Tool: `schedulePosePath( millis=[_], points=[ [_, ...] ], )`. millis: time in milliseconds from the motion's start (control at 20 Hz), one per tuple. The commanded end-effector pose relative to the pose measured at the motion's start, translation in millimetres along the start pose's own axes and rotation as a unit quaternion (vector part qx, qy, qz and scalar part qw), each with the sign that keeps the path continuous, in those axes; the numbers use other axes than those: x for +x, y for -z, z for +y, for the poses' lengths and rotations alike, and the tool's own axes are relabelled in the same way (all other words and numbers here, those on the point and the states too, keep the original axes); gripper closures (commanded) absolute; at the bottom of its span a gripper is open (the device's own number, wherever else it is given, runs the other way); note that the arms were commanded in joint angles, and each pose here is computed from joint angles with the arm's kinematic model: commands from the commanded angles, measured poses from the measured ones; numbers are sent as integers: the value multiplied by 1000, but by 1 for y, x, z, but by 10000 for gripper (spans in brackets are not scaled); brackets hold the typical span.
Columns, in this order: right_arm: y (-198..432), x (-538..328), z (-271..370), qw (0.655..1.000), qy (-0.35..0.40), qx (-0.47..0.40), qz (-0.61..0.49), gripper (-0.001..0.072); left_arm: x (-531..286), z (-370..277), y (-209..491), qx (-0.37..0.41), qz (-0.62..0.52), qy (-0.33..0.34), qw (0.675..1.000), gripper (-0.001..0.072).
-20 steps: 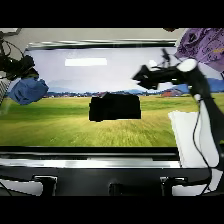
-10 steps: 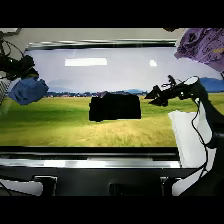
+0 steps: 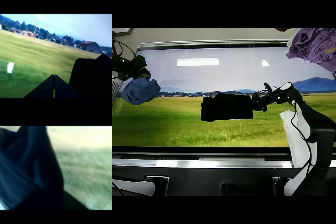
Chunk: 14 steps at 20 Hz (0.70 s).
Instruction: Fold the clothes and pants, and hang the long-sleeved shirts on hangers.
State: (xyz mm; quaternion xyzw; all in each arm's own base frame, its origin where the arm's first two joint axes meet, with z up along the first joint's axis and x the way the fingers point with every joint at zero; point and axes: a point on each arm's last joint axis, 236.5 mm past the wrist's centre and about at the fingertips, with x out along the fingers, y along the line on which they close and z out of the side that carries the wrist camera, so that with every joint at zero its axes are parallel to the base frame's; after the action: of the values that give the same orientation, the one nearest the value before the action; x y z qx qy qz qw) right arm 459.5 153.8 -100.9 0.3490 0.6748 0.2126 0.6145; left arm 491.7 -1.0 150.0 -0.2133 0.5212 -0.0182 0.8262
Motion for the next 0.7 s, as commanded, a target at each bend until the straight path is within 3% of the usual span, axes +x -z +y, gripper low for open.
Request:
schedulePosePath(
  millis=[0, 350, 650],
  points=[
    [-4, 7, 13, 1000, -17, -2, -10, 677, 0, 0, 0, 0, 0, 0, 1000, 692],
    [-59, -117, 78, 985, -61, -6, -163, 689, 0, 0, 0, 0, 0, 0, 1000, 692],
    [-77, -255, 70, 954, -38, 50, -295, 689, 0, 0, 0, 0, 0, 0, 1000, 693]
  ],
)
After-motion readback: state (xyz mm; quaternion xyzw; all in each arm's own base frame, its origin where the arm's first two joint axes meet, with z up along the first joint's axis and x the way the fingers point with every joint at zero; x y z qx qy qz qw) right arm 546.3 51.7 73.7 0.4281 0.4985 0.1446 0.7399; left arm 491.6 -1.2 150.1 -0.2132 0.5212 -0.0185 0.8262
